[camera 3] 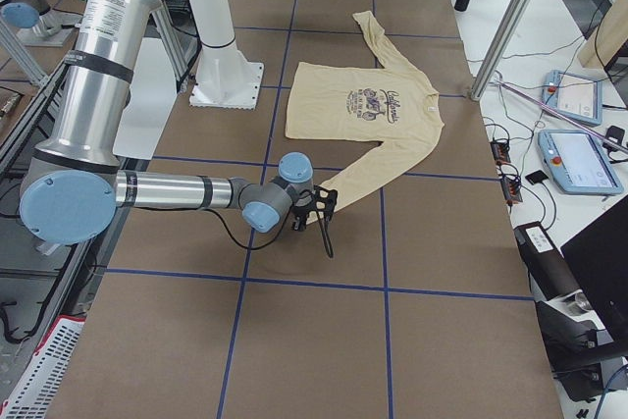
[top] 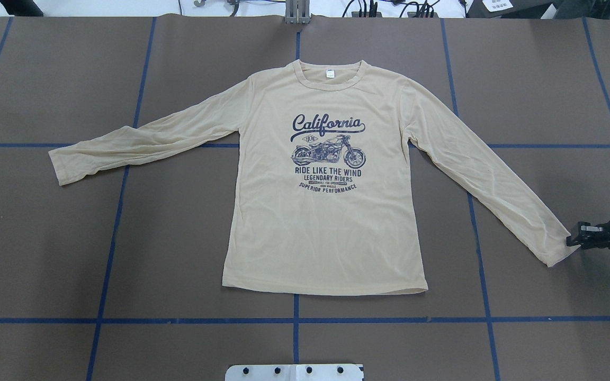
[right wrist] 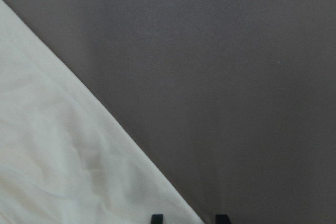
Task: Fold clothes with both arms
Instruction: 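Lift the sleeve with the right gripper and fold it across the shirt body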
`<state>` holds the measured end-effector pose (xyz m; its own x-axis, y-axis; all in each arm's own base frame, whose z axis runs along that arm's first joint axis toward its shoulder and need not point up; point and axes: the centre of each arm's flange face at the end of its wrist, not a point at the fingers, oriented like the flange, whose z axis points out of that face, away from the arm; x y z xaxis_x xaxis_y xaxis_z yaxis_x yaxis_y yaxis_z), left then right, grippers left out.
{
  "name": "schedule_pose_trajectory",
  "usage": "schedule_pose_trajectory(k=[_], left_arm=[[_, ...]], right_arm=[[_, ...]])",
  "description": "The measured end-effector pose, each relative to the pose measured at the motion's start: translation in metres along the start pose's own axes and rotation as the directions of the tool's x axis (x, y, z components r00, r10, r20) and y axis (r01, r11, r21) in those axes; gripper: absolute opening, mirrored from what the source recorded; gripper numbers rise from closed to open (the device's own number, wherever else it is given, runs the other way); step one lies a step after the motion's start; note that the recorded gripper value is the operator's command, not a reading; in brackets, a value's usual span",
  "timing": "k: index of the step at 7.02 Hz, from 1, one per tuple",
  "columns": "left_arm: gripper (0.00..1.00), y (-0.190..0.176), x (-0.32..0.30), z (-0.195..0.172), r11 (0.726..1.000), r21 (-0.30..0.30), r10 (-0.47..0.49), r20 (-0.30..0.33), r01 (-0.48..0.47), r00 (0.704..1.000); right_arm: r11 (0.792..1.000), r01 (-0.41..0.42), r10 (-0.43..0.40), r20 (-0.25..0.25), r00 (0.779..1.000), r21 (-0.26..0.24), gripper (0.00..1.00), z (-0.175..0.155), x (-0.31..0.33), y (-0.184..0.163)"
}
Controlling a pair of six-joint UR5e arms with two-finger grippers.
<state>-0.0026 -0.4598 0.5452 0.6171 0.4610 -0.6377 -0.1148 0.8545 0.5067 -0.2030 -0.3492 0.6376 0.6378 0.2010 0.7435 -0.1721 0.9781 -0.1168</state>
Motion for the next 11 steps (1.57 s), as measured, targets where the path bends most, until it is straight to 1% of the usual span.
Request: schedule_pose_trajectory(k=[2, 3, 4, 5, 6, 7, 8, 9, 10, 11], left_arm=[[0.99, 0.0, 0.001, -0.001, 1.0, 0.002, 0.001, 0.0, -0.001, 1.0], [0.99, -0.001, 0.002, -0.002, 1.0, 0.004, 0.003, 0.0, -0.003, 1.0], [0.99, -0.001, 0.003, -0.002, 1.0, 0.005, 0.004, 0.0, -0.004, 1.0], [0.99, -0.001, 0.003, -0.002, 1.0, 0.005, 0.003, 0.0, -0.003, 1.0], [0.99, -0.002, 0.003, -0.002, 1.0, 0.005, 0.004, 0.0, -0.004, 1.0], [0.99, -0.002, 0.003, -0.002, 1.0, 0.005, 0.006, -0.001, -0.006, 1.0], [0.99, -0.002, 0.003, -0.002, 1.0, 0.006, 0.01, -0.001, -0.01, 1.0], [0.99, -0.003, 0.004, -0.002, 1.0, 0.007, 0.012, -0.001, -0.012, 1.0], [0.99, -0.003, 0.004, -0.003, 1.0, 0.007, 0.013, -0.002, -0.013, 1.0], [0.99, -0.002, 0.003, -0.002, 1.0, 0.005, 0.012, -0.001, -0.012, 1.0]], right_arm=[[1.0, -0.004, 0.004, 0.003, 1.0, -0.002, 0.0, -0.001, -0.001, 0.0], [1.0, -0.001, 0.001, 0.014, 1.0, -0.003, 0.0, -0.005, -0.004, 0.001], [1.0, 0.008, -0.008, 0.037, 0.999, -0.001, 0.0, -0.016, -0.014, 0.004], [1.0, 0.014, -0.014, 0.072, 0.997, 0.001, 0.0, -0.033, -0.029, 0.003], [1.0, 0.006, -0.006, 0.118, 0.993, -0.001, 0.0, -0.051, -0.055, -0.014], [1.0, -0.016, 0.016, 0.155, 0.988, 0.004, 0.0, -0.074, -0.108, -0.055], [0.999, -0.046, 0.044, 0.156, 0.987, 0.008, 0.0, -0.098, -0.185, -0.1], [0.997, -0.078, 0.076, 0.137, 0.988, 0.015, 0.0, -0.125, -0.263, -0.133], [0.992, -0.126, 0.122, 0.12, 0.985, 0.025, 0.0, -0.148, -0.341, -0.156], [0.983, -0.18, 0.174, 0.122, 0.977, 0.04, 0.0, -0.16, -0.422, -0.169]])
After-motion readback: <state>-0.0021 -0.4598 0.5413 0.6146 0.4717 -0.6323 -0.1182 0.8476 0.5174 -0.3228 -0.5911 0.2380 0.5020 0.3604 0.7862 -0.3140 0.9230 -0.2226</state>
